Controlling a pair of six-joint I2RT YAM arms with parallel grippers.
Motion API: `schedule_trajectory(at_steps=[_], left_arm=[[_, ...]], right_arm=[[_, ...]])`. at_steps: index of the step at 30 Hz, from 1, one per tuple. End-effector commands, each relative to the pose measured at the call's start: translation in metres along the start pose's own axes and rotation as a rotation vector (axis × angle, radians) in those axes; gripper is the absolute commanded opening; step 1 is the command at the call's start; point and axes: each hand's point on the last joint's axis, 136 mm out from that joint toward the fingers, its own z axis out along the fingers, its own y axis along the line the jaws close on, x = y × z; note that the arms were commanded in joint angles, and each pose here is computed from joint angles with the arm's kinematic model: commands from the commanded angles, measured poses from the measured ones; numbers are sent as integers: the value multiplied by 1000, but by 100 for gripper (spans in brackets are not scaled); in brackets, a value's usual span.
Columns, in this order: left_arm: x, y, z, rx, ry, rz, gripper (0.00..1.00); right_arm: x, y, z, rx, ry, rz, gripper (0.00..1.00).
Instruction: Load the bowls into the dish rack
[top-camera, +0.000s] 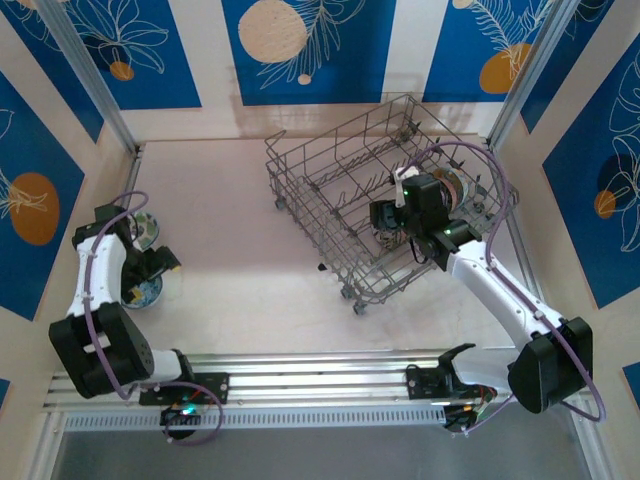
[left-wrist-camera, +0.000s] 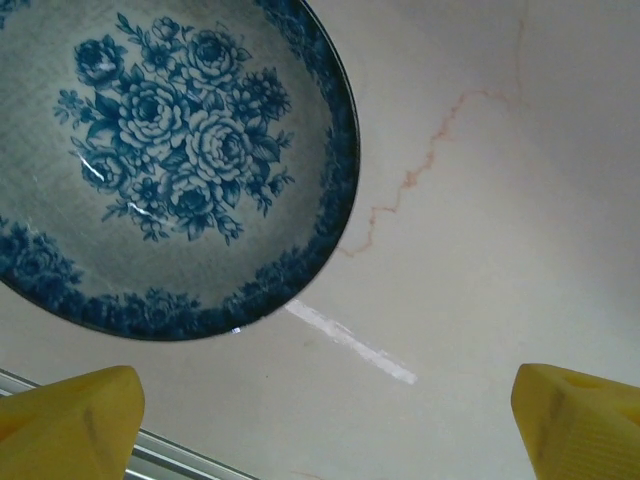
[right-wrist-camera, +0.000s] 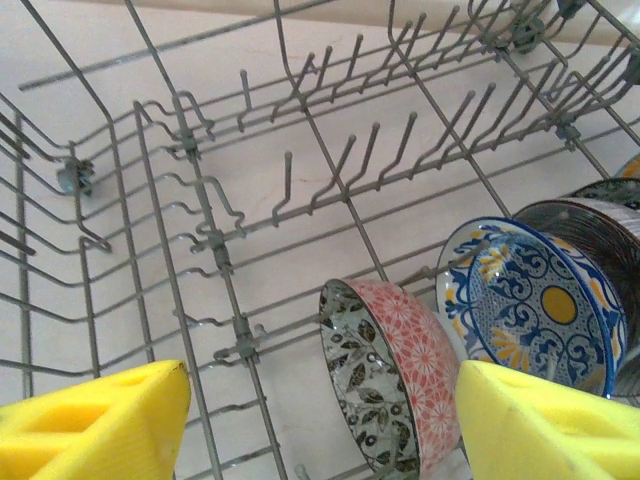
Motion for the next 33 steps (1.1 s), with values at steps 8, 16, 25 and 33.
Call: schedule_trajectory(at_steps=[8, 16, 25, 33], left_arm=[[-32, 0, 27, -38, 23, 27, 88], [-49, -5, 45, -44, 58, 37, 76], [-46, -9, 58, -20, 92, 28, 46], [-38, -13, 59, 13, 114, 12, 22]], right_arm=[[-12, 14, -4, -111, -21, 37, 70], [-17, 16, -4, -110, -11, 36, 70], [-21, 25, -4, -114, -1, 25, 70], [-23, 35, -6, -117, 1, 3, 70]])
